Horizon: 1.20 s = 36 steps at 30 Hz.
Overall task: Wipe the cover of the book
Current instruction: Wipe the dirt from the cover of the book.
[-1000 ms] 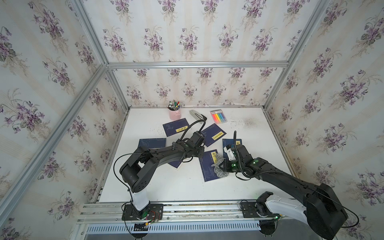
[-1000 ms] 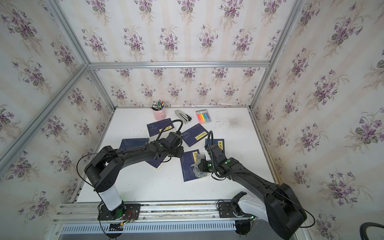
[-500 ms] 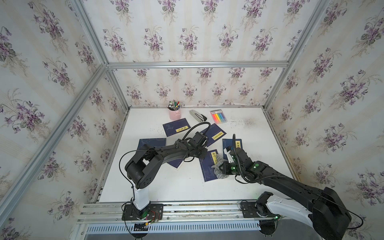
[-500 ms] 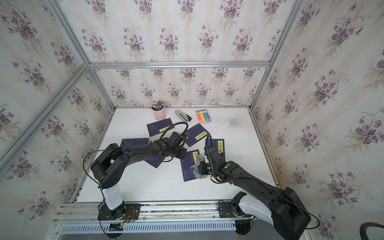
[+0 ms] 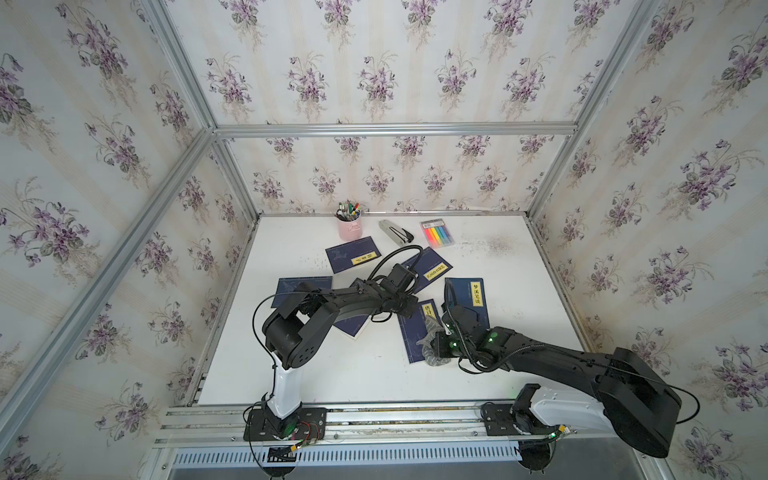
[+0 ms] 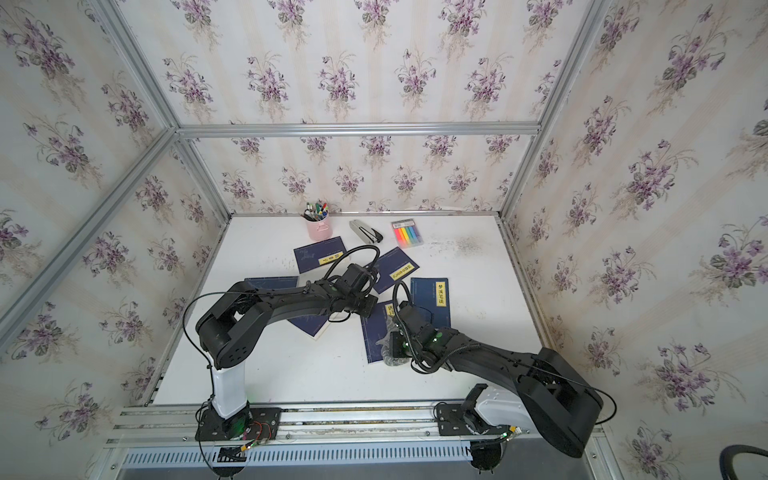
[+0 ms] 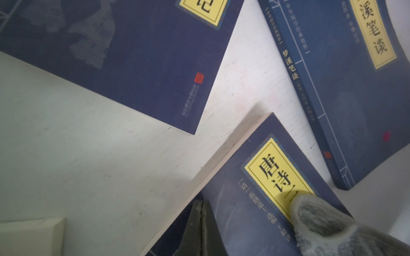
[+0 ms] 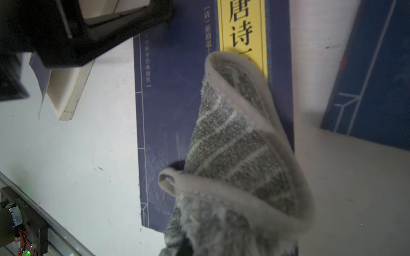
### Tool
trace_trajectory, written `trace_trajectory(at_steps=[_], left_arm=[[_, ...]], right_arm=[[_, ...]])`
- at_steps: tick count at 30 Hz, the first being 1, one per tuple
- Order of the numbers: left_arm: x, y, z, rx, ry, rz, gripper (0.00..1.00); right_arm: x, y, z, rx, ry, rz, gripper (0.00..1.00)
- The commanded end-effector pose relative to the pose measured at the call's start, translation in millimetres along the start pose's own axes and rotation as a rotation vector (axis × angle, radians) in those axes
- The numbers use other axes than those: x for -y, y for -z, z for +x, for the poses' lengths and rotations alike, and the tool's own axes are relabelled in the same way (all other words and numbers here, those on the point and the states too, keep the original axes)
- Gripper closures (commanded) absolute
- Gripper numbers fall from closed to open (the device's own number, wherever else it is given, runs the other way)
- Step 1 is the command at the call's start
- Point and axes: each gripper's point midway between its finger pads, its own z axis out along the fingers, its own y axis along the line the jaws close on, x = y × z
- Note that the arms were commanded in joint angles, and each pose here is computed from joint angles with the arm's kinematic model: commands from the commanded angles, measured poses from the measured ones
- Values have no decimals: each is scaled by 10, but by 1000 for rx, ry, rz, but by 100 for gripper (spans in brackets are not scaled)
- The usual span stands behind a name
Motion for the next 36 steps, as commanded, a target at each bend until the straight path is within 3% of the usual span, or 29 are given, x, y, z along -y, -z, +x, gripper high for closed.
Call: trace_trajectory(at_steps=[1, 6, 10, 18, 23, 30, 36], left_arm=[[-139, -63, 414, -130, 43, -32, 100], [-145, -23, 507, -149, 42, -28, 100], [-169, 28, 548, -158, 37, -40, 93], [-223, 108, 624, -166, 30, -62, 92], [-276, 63, 698, -186, 27, -82, 100], [-282, -64, 755, -215, 56, -67, 100], [-369, -38, 793, -212, 73, -85, 100]], right_arm=[[-146, -65, -64, 26, -15, -48, 100], [-226, -169, -41, 18, -30, -79, 100], [-190, -232, -24, 10, -48, -62, 100], [-120, -275, -32, 18, -51, -27, 100], [-61, -240, -50, 38, -65, -1, 100], [-518, -237, 20, 11, 60, -67, 100], [-265, -275, 189, 1, -6, -27, 100]])
